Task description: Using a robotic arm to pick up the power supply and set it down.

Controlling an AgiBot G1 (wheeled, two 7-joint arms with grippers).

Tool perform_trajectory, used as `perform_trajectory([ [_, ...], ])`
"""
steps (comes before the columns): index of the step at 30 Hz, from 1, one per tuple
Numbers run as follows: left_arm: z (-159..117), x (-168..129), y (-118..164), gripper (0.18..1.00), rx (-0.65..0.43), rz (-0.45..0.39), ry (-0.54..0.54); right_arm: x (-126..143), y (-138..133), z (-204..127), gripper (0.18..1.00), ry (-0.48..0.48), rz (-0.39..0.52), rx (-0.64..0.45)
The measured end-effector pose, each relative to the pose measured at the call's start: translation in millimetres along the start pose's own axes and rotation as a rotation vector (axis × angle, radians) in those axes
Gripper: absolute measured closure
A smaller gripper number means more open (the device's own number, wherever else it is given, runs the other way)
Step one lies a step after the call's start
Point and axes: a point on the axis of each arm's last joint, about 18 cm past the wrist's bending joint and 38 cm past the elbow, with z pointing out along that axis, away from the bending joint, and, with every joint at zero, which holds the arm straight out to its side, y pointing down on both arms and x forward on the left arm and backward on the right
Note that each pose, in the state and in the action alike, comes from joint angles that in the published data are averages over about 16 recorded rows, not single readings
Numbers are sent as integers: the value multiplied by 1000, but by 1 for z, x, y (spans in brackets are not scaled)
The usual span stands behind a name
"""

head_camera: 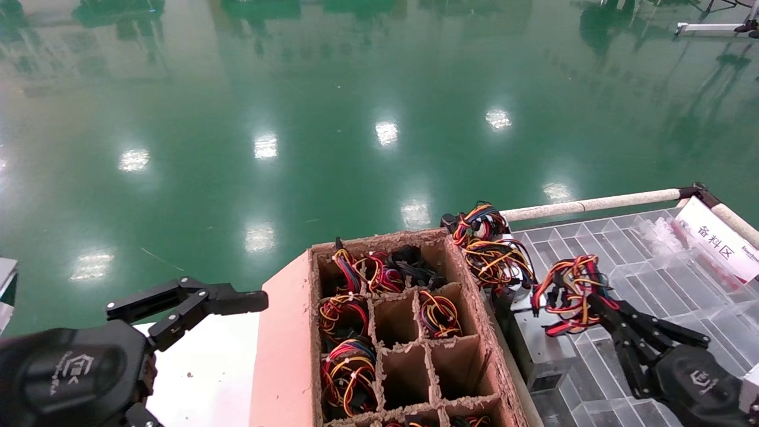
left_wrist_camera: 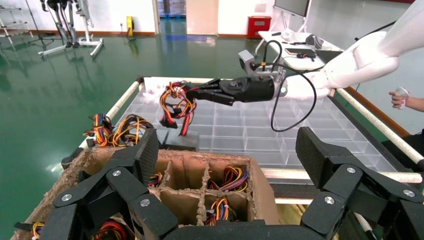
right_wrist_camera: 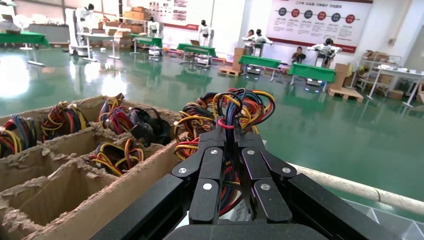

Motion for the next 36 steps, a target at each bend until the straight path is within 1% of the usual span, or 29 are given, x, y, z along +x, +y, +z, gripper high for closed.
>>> perform_trajectory([
  [11,0,0,0,184,0,0,0,3,-1,-13,980,27,53,-3],
  [17,0,0,0,184,0,0,0,3,0,-16,973,31,59,-7],
  [23,0,0,0,184,0,0,-1,3,0,-16,947,32,59,-7],
  [29,0,0,0,184,0,0,-1,3,0,-15,888,31,57,-6],
  [36,0,0,0,184,0,0,-1,4,-6,-11,773,25,57,19],
])
